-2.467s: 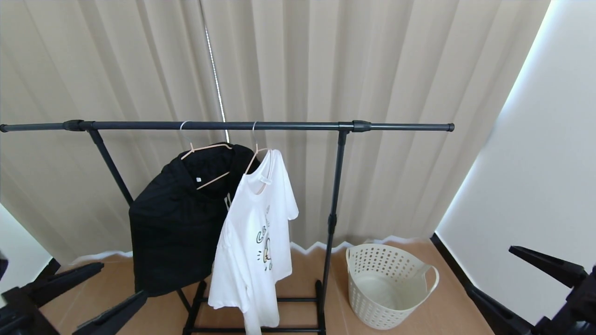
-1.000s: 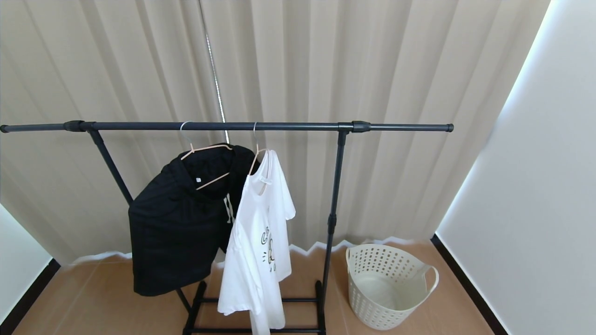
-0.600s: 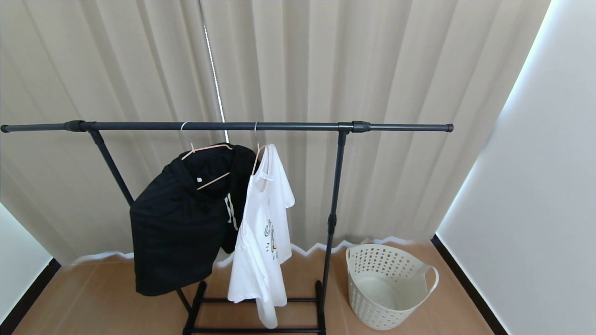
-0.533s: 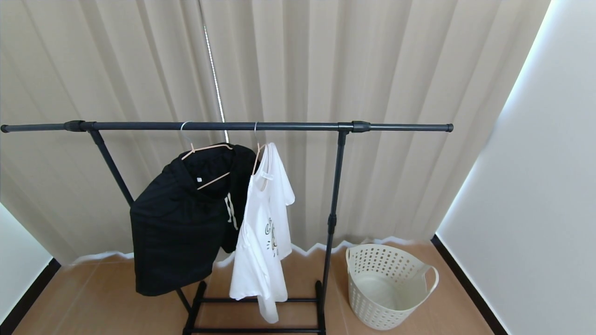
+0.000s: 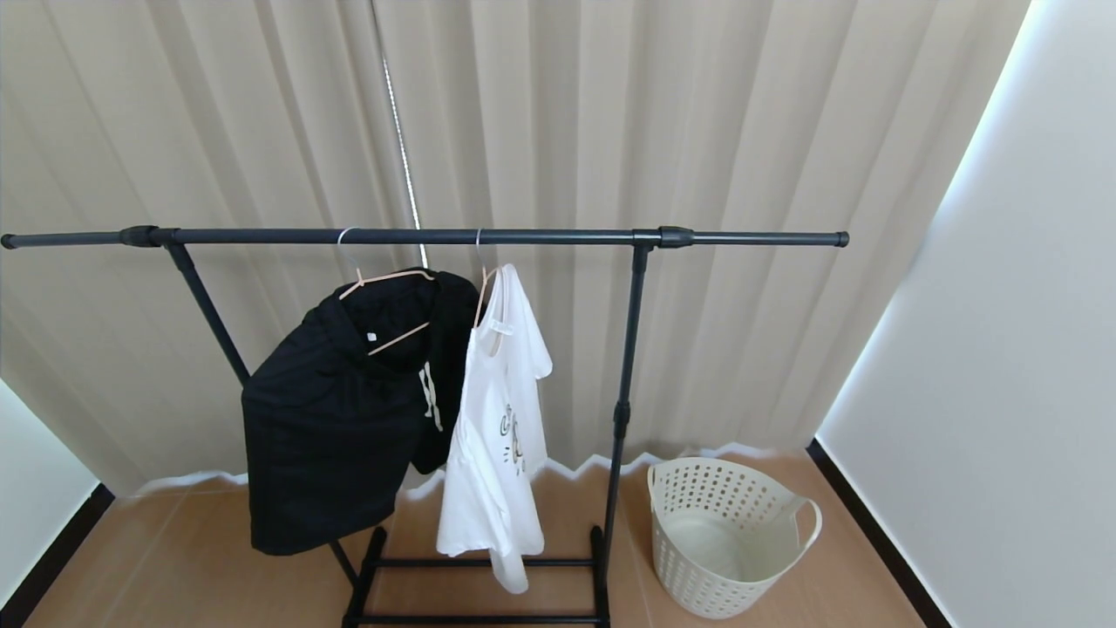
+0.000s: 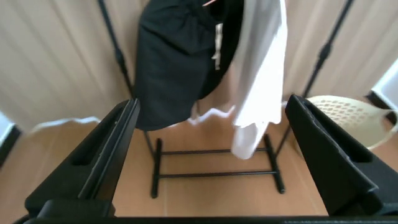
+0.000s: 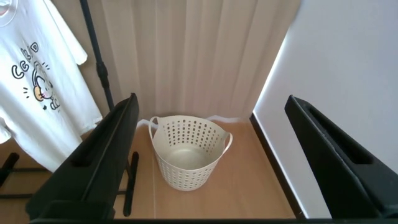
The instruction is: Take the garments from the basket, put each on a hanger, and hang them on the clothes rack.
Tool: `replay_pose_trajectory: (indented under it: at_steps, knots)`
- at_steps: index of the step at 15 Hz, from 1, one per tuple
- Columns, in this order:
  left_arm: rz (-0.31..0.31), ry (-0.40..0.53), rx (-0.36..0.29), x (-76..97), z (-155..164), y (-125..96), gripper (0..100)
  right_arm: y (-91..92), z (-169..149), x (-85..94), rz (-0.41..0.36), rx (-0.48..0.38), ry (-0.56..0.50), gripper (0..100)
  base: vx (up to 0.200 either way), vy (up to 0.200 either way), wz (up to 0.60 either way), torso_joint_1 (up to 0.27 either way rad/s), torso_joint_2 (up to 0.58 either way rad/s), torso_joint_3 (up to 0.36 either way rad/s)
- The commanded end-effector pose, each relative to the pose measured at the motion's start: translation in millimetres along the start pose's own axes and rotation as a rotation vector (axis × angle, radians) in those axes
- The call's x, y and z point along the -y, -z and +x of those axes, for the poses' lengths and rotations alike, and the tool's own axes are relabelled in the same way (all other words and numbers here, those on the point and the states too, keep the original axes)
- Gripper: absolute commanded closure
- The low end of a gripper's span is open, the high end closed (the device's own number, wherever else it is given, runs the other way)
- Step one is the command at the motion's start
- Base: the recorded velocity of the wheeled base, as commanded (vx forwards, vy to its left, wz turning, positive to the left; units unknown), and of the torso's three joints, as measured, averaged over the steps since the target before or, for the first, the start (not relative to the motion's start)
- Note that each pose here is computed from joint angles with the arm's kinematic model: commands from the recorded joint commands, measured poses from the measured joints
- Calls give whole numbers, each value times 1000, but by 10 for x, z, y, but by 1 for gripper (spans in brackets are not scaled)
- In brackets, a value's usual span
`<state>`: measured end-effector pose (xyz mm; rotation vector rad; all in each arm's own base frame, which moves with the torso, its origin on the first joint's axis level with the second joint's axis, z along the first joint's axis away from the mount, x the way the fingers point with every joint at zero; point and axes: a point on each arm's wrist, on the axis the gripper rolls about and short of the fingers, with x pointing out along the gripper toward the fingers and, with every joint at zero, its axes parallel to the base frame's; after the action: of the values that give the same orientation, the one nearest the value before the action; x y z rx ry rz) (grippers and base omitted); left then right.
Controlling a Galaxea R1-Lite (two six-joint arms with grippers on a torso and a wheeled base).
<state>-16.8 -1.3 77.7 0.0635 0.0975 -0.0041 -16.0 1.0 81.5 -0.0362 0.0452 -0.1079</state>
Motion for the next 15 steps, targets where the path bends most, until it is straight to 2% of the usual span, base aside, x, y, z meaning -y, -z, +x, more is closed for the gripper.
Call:
replay_pose_trajectory:
  at_steps: [1, 3, 4, 5, 9, 15]
  knots:
    - [-28, 107, 93, 11, -67, 22, 0, -2, 4, -1, 1, -4, -2, 0, 0, 0, 0, 0, 0, 0]
    - [-25, 99, 90, 11, -64, 21, 0, -1, 3, 0, 0, -2, -17, 0, 0, 0, 0, 0, 0, 0]
    - [-22, 97, 87, 12, -62, 24, 0, 5, -15, 12, -4, 22, -76, 0, 0, 0, 0, 0, 0, 0]
    - [-19, 96, 89, 11, -63, 25, 0, 17, -67, 20, 1, 93, -102, 0, 0, 0, 0, 0, 0, 0]
    - [-24, 84, 90, 9, -63, 23, 0, 17, -67, 19, 39, 91, -112, 0, 0, 0, 0, 0, 0, 0]
    - [-25, 84, 88, 9, -61, 27, 0, 16, -67, 18, 29, 92, -116, 0, 0, 0, 0, 0, 0, 0]
